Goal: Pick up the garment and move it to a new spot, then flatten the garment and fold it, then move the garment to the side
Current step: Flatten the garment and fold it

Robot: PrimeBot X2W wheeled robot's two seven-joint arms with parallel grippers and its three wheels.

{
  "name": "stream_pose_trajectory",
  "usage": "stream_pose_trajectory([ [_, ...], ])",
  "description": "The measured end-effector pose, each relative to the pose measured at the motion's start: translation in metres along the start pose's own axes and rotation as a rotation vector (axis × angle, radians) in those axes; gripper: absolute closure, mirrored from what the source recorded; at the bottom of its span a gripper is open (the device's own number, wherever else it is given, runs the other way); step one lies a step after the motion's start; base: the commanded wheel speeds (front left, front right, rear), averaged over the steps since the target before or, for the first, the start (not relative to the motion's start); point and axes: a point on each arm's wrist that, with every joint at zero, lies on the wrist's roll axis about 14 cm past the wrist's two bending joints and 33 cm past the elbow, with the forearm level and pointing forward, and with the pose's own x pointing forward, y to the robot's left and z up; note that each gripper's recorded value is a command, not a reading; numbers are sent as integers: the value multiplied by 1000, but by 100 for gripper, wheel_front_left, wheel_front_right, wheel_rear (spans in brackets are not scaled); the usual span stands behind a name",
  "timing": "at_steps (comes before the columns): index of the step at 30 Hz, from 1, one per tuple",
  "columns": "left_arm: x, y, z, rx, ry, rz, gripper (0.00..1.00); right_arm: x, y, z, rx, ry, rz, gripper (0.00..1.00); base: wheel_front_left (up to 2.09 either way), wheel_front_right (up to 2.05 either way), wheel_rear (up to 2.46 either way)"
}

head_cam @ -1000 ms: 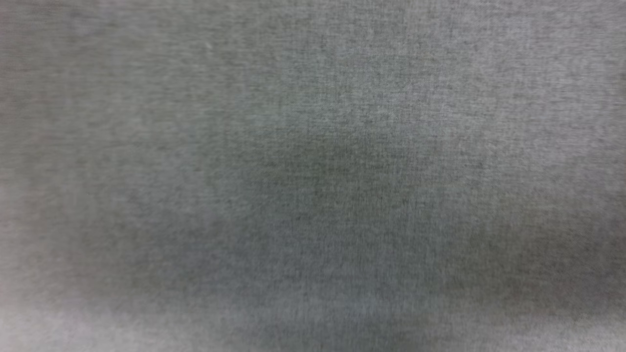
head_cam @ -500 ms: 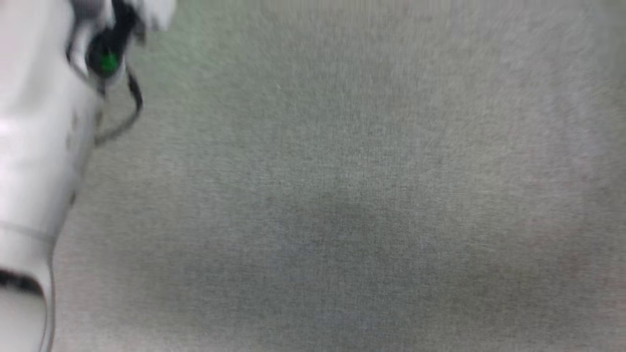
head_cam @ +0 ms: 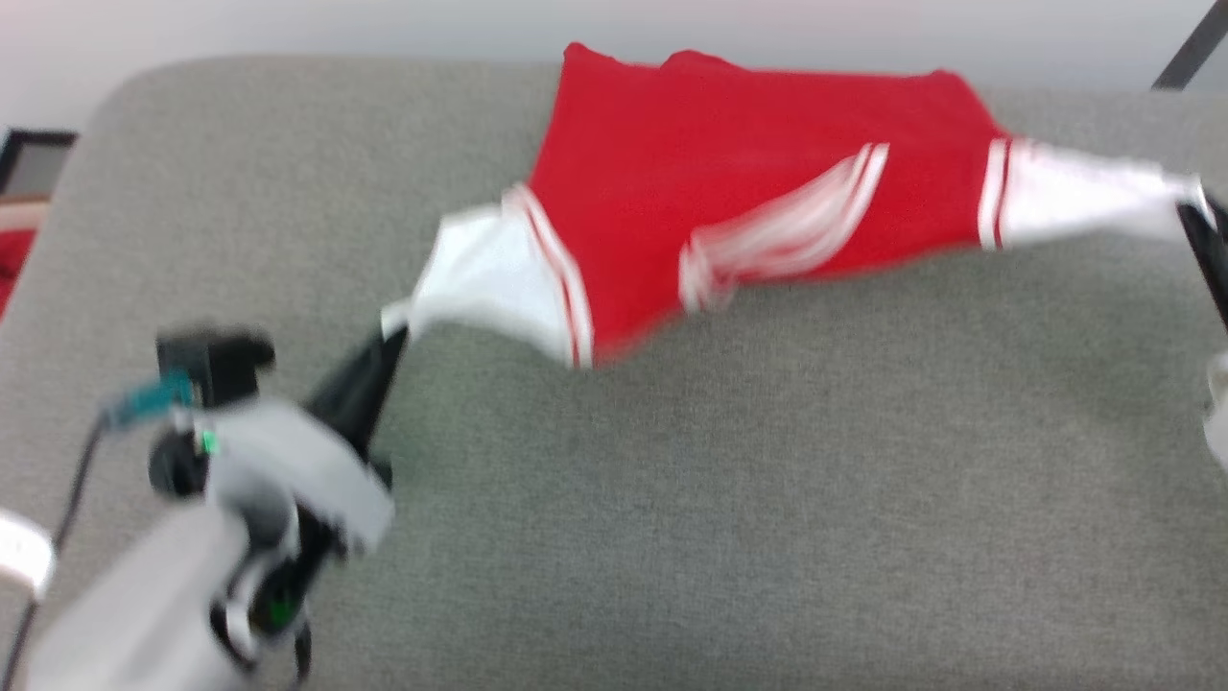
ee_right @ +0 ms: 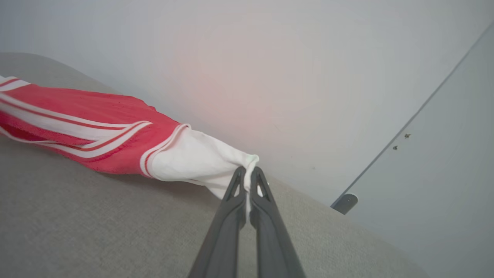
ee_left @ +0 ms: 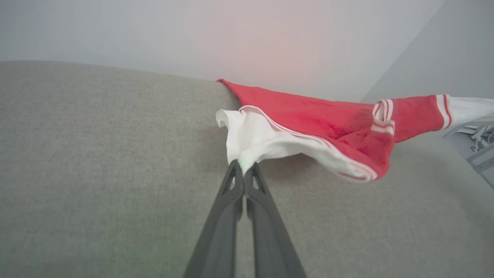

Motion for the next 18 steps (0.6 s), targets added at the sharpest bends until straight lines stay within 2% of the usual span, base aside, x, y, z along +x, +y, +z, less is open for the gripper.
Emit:
stream_pose_trajectory([
  [7,-68,-3,-33,-92,9,77,100,-69,11,-32,66,92,-58,100,0,0,0],
  [18,-114,-7,-94,-240,147,182,100,-136,34,-90,168,299,-105,100,0,0,0],
])
